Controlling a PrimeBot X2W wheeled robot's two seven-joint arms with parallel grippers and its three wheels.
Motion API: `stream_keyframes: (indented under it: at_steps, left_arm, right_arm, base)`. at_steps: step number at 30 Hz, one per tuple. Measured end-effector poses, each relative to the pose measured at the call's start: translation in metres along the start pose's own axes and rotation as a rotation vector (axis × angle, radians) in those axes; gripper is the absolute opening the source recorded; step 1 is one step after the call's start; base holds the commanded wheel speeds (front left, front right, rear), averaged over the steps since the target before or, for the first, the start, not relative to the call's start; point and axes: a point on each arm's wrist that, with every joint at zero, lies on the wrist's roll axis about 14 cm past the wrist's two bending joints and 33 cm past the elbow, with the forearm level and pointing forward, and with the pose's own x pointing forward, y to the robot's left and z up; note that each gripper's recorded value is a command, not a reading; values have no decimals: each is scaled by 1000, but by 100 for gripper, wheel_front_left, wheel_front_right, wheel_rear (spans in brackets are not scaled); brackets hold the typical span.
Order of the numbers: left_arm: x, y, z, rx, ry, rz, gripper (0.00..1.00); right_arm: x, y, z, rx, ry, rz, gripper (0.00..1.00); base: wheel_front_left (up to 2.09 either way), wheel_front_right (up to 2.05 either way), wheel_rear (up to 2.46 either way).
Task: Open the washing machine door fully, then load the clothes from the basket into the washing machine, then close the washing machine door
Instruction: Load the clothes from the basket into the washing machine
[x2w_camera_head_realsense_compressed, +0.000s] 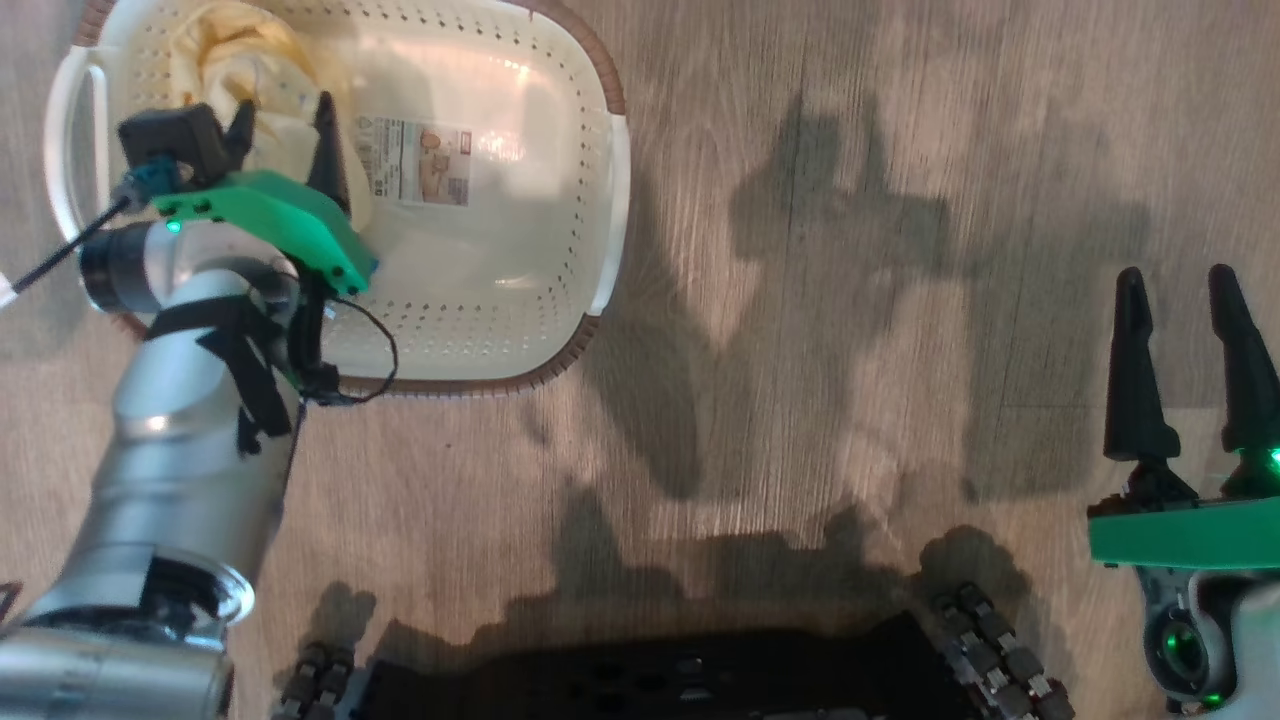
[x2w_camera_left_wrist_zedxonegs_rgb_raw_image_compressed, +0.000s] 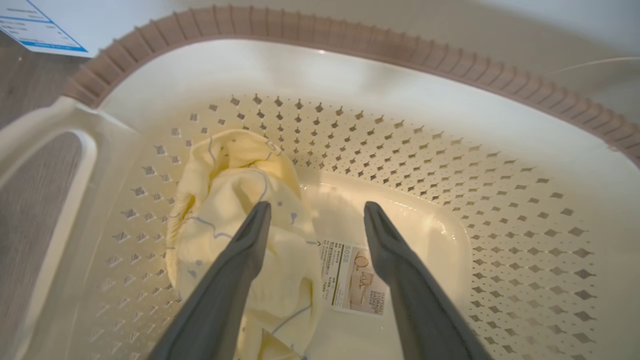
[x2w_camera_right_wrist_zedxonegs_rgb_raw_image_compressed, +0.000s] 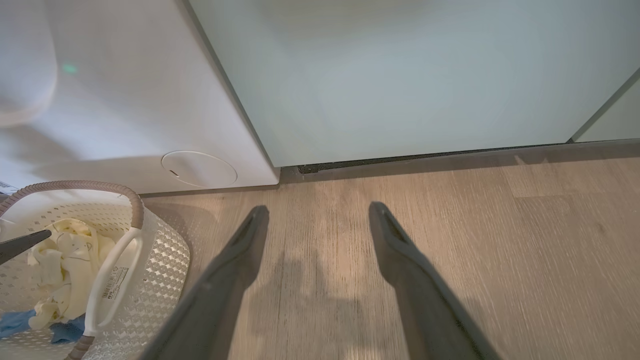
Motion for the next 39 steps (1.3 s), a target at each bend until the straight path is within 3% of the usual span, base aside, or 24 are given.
stream_keyframes:
  at_steps: [25,26,27,28,29,30,39]
  left_arm:
    - [32,6,-63,-33,289,9,100]
    - [32,7,-65,-41,299,12,88]
    - [31,7,-66,-44,306,13,67]
    - [31,7,-67,-48,312,14,43]
    - [31,7,-67,-46,313,14,8]
    - [31,7,-68,-46,314,15,0]
    - [26,14,-54,-20,251,20,0]
  right_arm:
    - [0,-12,-15,-9,39,-34,100]
    - [0,-12,-15,-9,39,-34,100]
    - [0,-12,-15,-9,39,-34,100]
    - [0,-12,-15,-9,38,-33,100]
    - [1,-12,-15,-9,38,-33,100]
    - [1,-12,-15,-9,37,-32,100]
    - [6,-6,-13,5,22,-16,100]
  base:
    - [0,0,0]
    - [0,0,0]
    - [0,0,0]
    - [0,0,0]
    - [0,0,0]
    - [0,0,0]
    - [0,0,0]
